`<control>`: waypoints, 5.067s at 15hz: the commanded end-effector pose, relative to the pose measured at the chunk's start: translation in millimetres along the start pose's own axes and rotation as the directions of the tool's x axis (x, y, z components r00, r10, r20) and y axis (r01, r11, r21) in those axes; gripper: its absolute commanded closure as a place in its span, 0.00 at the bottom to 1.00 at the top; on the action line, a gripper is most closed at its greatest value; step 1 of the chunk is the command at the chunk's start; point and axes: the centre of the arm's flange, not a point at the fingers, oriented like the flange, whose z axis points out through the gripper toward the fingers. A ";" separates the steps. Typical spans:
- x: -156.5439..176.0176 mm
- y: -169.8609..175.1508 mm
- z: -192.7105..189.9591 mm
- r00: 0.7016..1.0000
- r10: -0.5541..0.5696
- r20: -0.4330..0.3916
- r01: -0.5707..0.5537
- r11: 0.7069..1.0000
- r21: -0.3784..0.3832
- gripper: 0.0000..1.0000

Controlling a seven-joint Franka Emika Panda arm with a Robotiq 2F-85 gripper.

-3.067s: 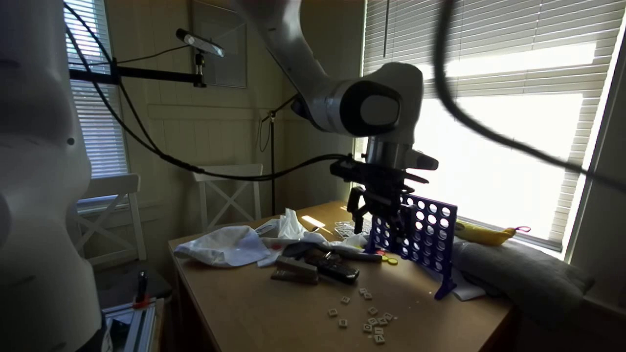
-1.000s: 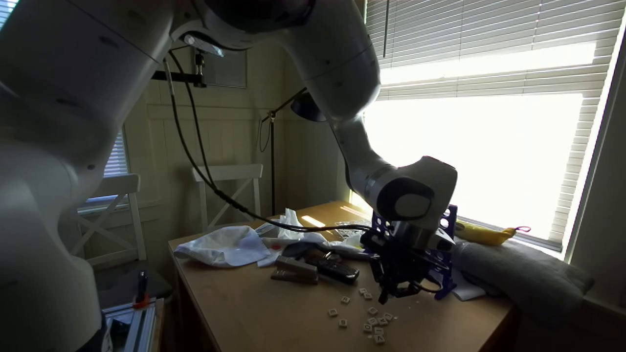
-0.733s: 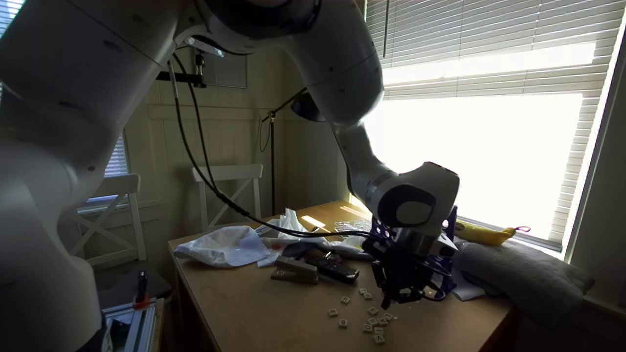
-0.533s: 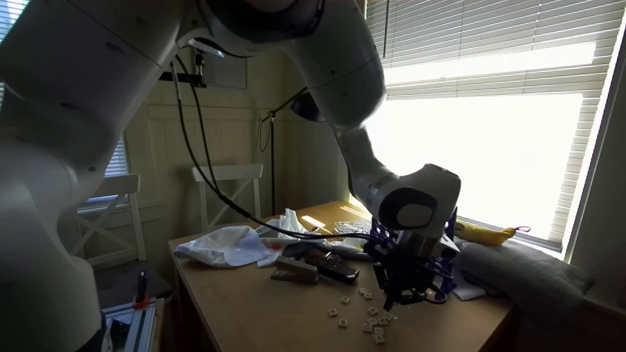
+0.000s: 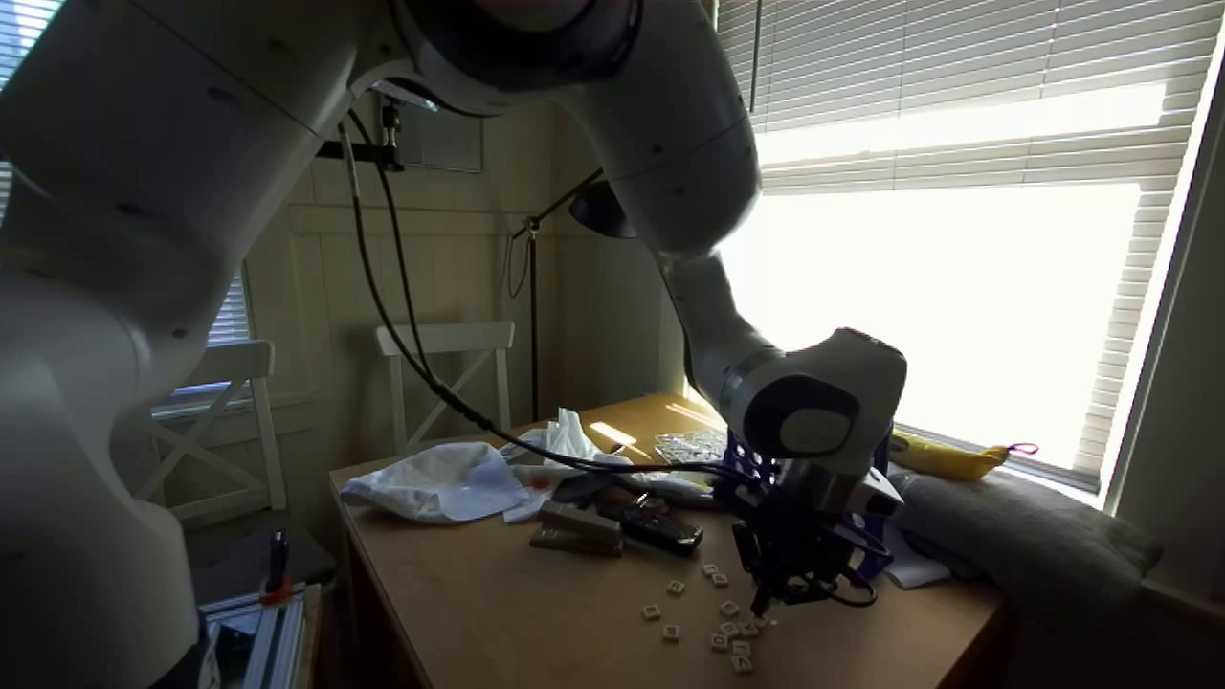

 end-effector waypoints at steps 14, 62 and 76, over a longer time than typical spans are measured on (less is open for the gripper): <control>35.1 -0.7 23.7 0.965 -0.183 0.186 0.184 0.983 0.010 1.00; 63.4 -83.6 25.5 0.594 -0.678 0.434 0.768 0.638 -0.053 1.00; 25.4 -83.9 -15.1 0.778 -0.581 0.241 0.613 0.786 -0.082 1.00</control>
